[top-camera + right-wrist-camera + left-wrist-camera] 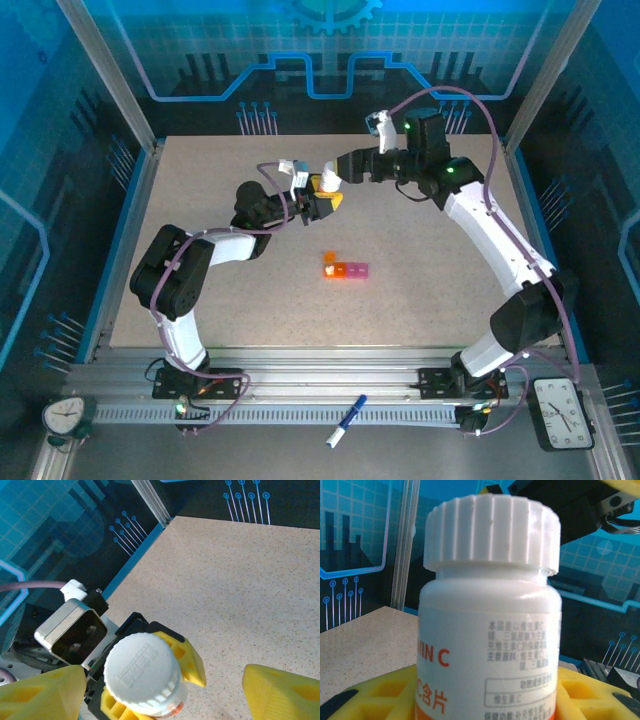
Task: Sort the pills into containers
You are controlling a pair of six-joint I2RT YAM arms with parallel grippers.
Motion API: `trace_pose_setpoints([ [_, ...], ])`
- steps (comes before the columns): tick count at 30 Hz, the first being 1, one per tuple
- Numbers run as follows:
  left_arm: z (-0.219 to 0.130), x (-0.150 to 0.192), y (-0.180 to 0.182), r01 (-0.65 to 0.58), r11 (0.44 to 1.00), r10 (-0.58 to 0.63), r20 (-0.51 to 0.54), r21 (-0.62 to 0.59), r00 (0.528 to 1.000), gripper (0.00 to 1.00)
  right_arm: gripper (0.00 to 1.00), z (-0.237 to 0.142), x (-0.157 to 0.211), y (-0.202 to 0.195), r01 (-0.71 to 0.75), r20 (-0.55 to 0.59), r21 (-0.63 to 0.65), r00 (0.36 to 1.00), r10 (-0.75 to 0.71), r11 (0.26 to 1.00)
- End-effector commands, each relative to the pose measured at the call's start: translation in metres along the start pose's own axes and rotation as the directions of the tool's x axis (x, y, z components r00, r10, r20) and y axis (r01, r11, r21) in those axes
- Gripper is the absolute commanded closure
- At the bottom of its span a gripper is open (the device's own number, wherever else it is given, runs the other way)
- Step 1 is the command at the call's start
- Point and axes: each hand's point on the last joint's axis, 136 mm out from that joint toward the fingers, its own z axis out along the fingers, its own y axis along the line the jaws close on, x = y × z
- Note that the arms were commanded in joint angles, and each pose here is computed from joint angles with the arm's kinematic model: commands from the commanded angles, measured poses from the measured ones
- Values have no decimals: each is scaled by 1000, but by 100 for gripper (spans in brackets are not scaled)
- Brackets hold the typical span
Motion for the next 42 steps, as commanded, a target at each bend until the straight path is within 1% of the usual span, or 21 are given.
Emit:
trace_pose_setpoints([
  [1, 3, -17, -10, -52, 998, 51, 30, 36, 998, 100, 19, 2, -13, 13, 16, 24, -38, 1000, -15, 999],
  [18, 3, -16, -10, -49, 998, 48, 28, 35, 998, 100, 26, 19, 1, 40, 38, -31, -99, 999, -41, 994],
  [35, 3, -16, -9, -47, 998, 46, 30, 34, 999, 100, 27, -1, 14, 52, 44, -22, -101, 999, -46, 994],
  [42, 3, -17, -10, -46, 998, 45, 31, 35, 999, 100, 27, -5, 19, 65, 49, -24, -126, 998, -52, 991],
])
